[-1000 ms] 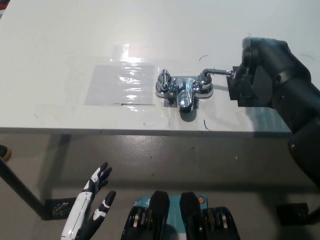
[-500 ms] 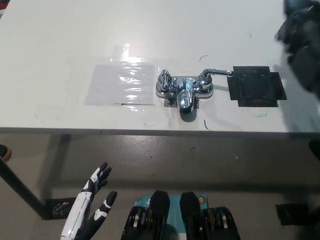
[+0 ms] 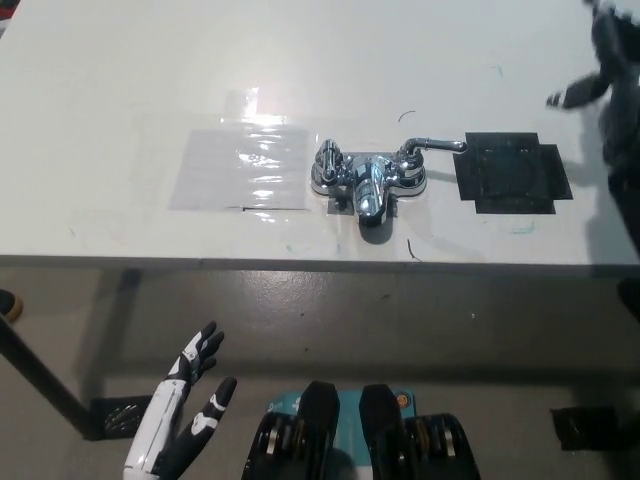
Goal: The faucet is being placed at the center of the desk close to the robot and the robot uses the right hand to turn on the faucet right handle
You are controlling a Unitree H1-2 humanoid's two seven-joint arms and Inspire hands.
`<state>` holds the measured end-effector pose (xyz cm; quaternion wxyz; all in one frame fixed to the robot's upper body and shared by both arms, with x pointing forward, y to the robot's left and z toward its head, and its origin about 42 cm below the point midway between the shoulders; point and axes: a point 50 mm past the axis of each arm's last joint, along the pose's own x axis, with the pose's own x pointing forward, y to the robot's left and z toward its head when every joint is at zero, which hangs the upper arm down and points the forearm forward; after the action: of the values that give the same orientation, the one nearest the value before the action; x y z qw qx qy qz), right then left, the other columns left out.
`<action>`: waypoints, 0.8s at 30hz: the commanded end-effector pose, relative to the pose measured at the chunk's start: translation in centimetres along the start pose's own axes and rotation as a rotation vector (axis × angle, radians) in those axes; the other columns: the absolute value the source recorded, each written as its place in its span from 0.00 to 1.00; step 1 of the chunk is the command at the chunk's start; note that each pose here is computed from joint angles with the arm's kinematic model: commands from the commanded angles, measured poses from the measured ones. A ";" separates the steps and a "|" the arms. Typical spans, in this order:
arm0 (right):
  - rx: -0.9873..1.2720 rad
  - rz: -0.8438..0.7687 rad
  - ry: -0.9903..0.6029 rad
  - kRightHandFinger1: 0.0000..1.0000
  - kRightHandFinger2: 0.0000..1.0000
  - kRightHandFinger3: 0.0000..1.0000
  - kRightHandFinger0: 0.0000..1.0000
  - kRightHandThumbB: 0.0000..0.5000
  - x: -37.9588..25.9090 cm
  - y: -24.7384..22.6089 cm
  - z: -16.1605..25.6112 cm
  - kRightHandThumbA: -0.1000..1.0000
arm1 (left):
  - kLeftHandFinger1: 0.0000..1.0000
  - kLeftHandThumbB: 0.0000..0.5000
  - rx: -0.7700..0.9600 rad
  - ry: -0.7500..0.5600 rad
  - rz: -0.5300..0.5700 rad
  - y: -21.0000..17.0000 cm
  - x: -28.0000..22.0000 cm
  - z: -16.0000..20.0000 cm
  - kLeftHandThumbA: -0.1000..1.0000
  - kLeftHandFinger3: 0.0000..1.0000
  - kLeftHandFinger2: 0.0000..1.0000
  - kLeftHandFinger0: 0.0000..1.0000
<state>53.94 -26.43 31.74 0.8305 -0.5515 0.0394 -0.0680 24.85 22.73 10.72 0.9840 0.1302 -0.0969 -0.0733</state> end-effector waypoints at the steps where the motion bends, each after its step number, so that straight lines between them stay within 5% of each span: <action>1: 0.589 -0.899 -0.754 1.00 1.00 1.00 1.00 0.30 -26.4 -18.1 1.6 1.00 | 1.00 0.40 0.028 -0.118 0.038 2.0 4.3 2.4 0.86 1.00 1.00 1.00; 5: 0.715 -0.871 -0.915 1.00 1.00 1.00 1.00 0.13 -30.1 -15.8 1.0 0.94 | 1.00 0.39 0.043 -0.146 0.041 2.3 5.9 3.0 0.88 1.00 1.00 1.00; 7: 0.779 -0.862 -0.987 1.00 1.00 1.00 1.00 0.22 -30.9 -14.6 0.8 0.95 | 1.00 0.36 0.033 -0.156 0.042 2.4 6.3 3.0 0.88 1.00 1.00 1.00; 17: 0.935 -0.762 -1.219 1.00 1.00 1.00 1.00 0.22 -33.6 -9.9 -0.2 0.94 | 1.00 0.31 0.051 -0.168 0.041 2.7 7.3 3.5 0.90 1.00 1.00 1.00; 24: 0.988 -0.684 -1.246 1.00 1.00 1.00 1.00 0.09 -35.5 -6.5 -0.5 1.00 | 1.00 0.31 0.050 -0.179 0.039 2.8 8.2 3.8 0.89 1.00 1.00 1.00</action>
<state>36.95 -25.04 19.76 0.9283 -0.3716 0.0009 0.0116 28.65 22.24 11.96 0.9815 0.1334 -0.1130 -0.0781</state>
